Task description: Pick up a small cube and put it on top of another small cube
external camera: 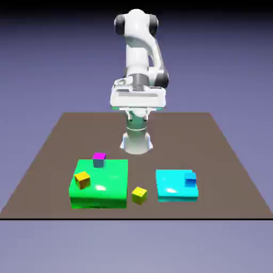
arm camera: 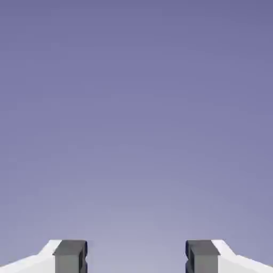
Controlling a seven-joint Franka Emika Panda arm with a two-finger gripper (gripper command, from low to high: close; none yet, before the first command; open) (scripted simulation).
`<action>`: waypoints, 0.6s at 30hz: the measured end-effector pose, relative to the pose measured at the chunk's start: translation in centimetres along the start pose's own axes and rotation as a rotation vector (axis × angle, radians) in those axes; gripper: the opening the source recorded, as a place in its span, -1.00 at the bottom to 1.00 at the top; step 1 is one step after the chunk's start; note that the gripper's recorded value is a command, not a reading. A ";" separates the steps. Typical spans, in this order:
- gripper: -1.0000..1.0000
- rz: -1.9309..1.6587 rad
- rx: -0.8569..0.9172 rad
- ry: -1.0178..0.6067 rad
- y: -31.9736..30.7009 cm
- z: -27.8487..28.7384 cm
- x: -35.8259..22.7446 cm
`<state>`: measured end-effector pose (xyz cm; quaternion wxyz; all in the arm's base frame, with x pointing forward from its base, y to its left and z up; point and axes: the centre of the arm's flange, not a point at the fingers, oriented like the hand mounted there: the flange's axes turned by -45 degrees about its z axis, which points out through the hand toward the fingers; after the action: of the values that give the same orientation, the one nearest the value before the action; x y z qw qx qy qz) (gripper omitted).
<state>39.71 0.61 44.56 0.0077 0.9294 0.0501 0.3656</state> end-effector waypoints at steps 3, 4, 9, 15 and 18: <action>0.00 -0.118 0.045 -0.116 -0.5 3.7 -1.0; 0.00 -0.159 0.061 -0.154 -0.6 4.9 -1.4; 0.00 -0.371 0.142 -0.341 -1.6 10.8 -4.0; 0.00 -0.638 0.244 -0.559 -2.6 17.2 -8.3; 0.00 -0.776 0.298 -0.665 -2.8 20.0 -10.8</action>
<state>45.22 2.83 22.48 0.0259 0.8994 0.4363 0.0103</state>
